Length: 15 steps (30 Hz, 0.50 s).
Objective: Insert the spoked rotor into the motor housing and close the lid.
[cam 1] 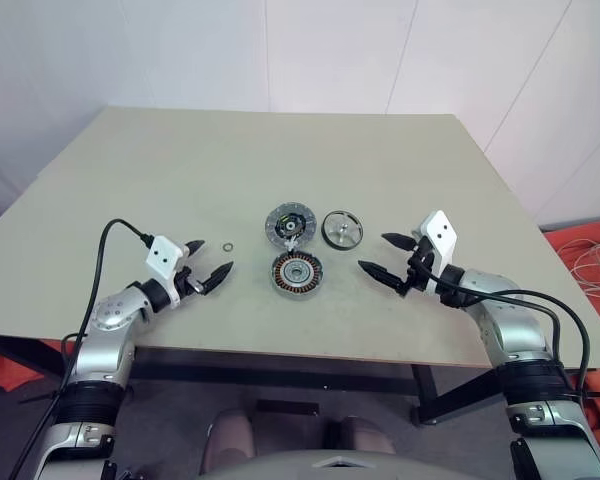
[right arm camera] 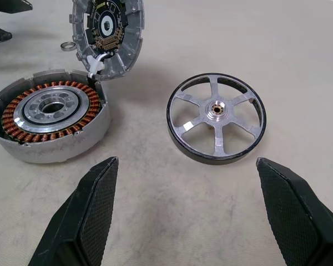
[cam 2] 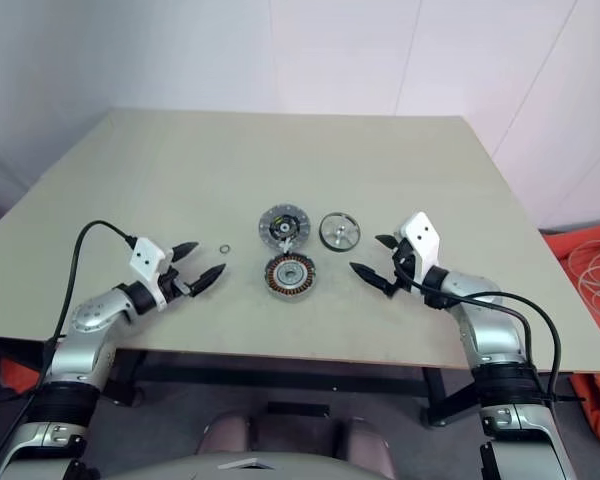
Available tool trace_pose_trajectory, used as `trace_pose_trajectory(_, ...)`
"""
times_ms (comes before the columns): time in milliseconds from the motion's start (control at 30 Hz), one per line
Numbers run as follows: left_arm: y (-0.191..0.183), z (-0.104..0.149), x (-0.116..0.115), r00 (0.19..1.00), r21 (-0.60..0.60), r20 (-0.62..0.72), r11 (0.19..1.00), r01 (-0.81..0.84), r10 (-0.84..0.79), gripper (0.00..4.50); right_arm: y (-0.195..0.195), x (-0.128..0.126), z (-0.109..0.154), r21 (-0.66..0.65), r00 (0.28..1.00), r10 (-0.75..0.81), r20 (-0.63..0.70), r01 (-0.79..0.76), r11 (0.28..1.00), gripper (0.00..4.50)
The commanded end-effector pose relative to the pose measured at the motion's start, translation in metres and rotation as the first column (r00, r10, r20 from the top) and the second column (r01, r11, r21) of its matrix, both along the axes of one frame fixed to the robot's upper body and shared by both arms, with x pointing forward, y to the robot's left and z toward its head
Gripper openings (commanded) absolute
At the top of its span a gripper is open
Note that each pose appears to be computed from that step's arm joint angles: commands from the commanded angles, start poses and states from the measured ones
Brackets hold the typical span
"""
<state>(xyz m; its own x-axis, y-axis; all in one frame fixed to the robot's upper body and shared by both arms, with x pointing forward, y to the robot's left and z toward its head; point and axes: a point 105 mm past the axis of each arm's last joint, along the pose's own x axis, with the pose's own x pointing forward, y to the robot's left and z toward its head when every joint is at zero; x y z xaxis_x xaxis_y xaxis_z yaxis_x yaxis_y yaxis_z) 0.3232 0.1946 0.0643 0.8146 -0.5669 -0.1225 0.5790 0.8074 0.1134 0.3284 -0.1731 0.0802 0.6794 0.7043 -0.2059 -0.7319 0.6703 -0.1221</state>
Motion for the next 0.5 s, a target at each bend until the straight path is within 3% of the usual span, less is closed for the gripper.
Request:
trace_pose_trajectory(33, -0.005, 0.015, 0.003, 0.998, 0.005, 0.052, 1.0, 0.017, -0.017, 4.46, 0.005, 0.003, 0.016, 0.019, 0.998, 0.015, 0.065, -0.016, 1.0, 4.5)
trace_pose_trajectory(500, -0.001, 0.016, 0.003, 0.999, 0.007, 0.047, 1.0, 0.008, -0.009, 4.46, 0.015, 0.006, 0.022, 0.03, 0.996, 0.039, 0.084, -0.042, 0.999, 4.5)
